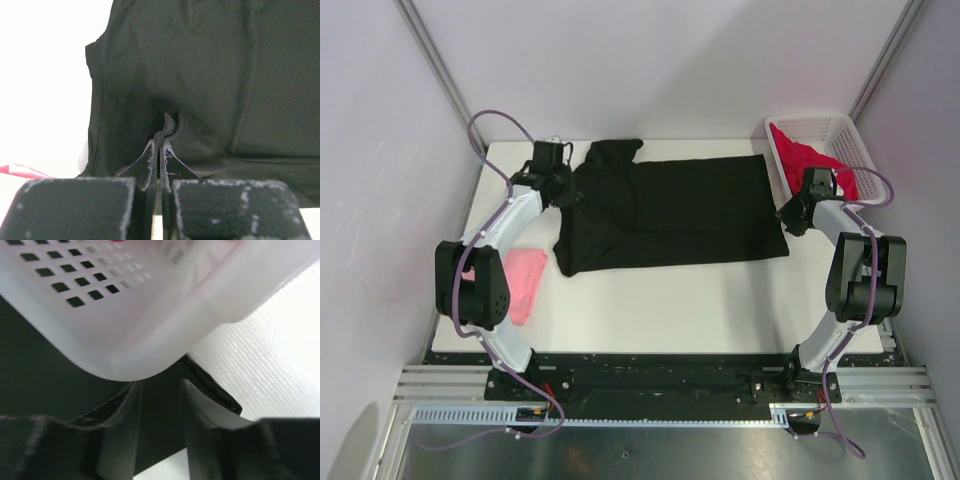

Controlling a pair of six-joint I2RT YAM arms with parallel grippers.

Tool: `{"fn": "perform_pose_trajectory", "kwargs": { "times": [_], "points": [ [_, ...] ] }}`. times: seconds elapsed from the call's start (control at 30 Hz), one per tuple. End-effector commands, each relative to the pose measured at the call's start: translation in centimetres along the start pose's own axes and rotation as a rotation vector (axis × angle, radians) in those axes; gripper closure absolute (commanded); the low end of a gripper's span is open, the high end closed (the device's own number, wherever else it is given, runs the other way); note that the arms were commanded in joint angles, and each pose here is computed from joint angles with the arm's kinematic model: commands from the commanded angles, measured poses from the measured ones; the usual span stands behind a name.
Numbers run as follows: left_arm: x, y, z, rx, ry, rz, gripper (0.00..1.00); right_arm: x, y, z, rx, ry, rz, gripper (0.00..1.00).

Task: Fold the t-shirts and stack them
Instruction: Fold the flattened tshirt in 1/3 of the way

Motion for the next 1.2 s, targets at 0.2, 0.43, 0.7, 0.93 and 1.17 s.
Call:
{"fn": "perform_pose_trajectory", "kwargs": {
  "times": [0.2,0.43,0.7,0.93,1.17],
  "points": [
    [-0.3,1.5,-0.5,0.020,-0.031,-0.032,1.00,4.5,0.8,3.7,0.067,0.090,-0.088,0.50],
    [-1.1,2.6,-2.1,0.004,-0.127,-0.043,1.00,5.3,-2.2,5.2,0.155,0.120,-0.045,0.51],
    [-3.1,3.2,-4.2,-0.048,-0.204,-0.037,0.98,4.8,-4.5,5.6,0.222,0.127,-0.001,0.51],
    [-4.7,3.9,-6.2,-0.096,-0.289,-0.031,0.96,4.6,-5.2,4.9,0.245,0.117,0.010,0.51],
    [-5.6,3.9,-7.0,-0.122,-0.331,-0.024,0.96,4.3,-5.8,4.4,0.255,0.111,0.021,0.51]
  ]
}}
Point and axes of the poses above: each gripper's point midway between its finger pads, its own x axis back along the fingers, its own z axis along the line the jaws close on, y = z × x, the point moved 7 cm from there along x, back along the fingers, and after that the axes turned 8 degrees about -x, right-handed, at the moved point
